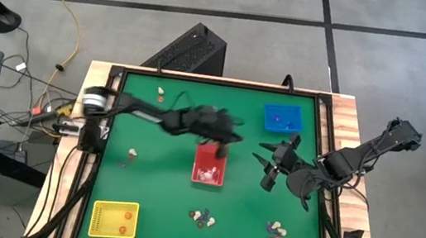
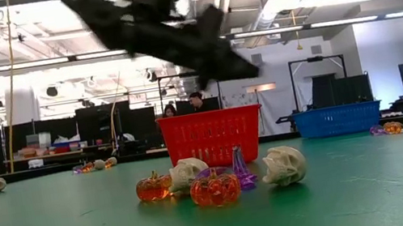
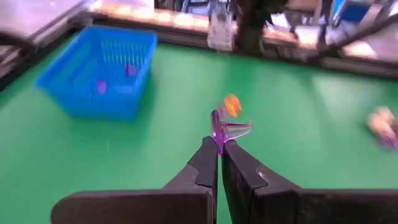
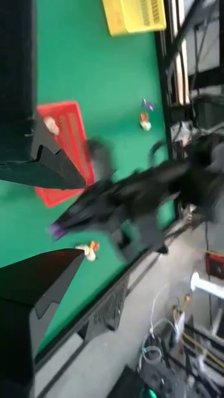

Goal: Sort Halloween decoration

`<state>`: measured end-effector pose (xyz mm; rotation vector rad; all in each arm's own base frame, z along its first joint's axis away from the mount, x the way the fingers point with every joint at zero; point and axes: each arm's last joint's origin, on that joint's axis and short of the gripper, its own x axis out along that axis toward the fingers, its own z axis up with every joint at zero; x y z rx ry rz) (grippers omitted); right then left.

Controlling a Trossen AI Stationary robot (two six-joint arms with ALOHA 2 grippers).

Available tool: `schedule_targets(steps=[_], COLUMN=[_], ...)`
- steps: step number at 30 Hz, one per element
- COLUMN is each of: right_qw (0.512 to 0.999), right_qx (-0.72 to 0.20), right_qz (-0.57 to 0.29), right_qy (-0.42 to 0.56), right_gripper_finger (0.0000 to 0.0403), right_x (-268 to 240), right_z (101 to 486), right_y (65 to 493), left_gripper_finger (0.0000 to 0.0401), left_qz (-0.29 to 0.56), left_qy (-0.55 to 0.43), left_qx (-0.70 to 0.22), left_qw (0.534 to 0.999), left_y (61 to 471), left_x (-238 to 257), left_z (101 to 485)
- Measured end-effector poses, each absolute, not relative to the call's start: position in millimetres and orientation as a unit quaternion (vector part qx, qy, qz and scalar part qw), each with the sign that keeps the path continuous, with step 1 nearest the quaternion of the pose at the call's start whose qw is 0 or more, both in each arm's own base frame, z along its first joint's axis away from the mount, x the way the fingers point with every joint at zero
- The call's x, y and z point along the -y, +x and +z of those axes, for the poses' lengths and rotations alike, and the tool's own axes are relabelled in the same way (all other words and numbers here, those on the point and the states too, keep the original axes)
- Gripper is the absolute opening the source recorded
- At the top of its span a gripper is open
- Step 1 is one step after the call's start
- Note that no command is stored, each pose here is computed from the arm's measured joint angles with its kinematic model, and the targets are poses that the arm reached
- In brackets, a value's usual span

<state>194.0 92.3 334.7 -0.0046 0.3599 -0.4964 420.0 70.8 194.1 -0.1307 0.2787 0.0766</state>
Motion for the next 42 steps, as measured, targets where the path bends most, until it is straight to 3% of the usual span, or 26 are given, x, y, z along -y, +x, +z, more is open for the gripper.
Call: schedule_targets(steps=[8,17,33,37,42], right_qw=[0.949,0.948,0.948,0.950,0.955], right_qx=[-0.197,-0.209,-0.206,-0.208,-0.204], right_qz=[-0.245,-0.239,-0.241,-0.231,-0.211], right_qy=[-0.032,-0.033,-0.028,-0.030,-0.030], right_gripper_finger=[0.0196,0.0196,0.0196,0.0196,0.0196], right_x=[-92.4,-96.7,-96.0,-100.0,-107.6], right_z=[331.2,327.7,328.2,327.6,328.2], right_y=[188.4,180.4,181.5,178.7,174.9], left_gripper_finger=[0.0000,0.0007,0.0134,0.0153,0.0153], left_qz=[0.083,0.101,0.099,0.092,0.122], left_qy=[-0.060,-0.065,-0.035,-0.014,0.034], left_qx=[-0.162,-0.175,-0.244,-0.326,-0.470], left_qw=[0.981,0.977,0.964,0.941,0.874], left_y=[516.5,561.4,557.1,537.5,479.7], left_x=[-142.2,-179.8,-176.8,-170.4,-145.8], left_z=[183.9,167.7,167.9,197.1,273.1])
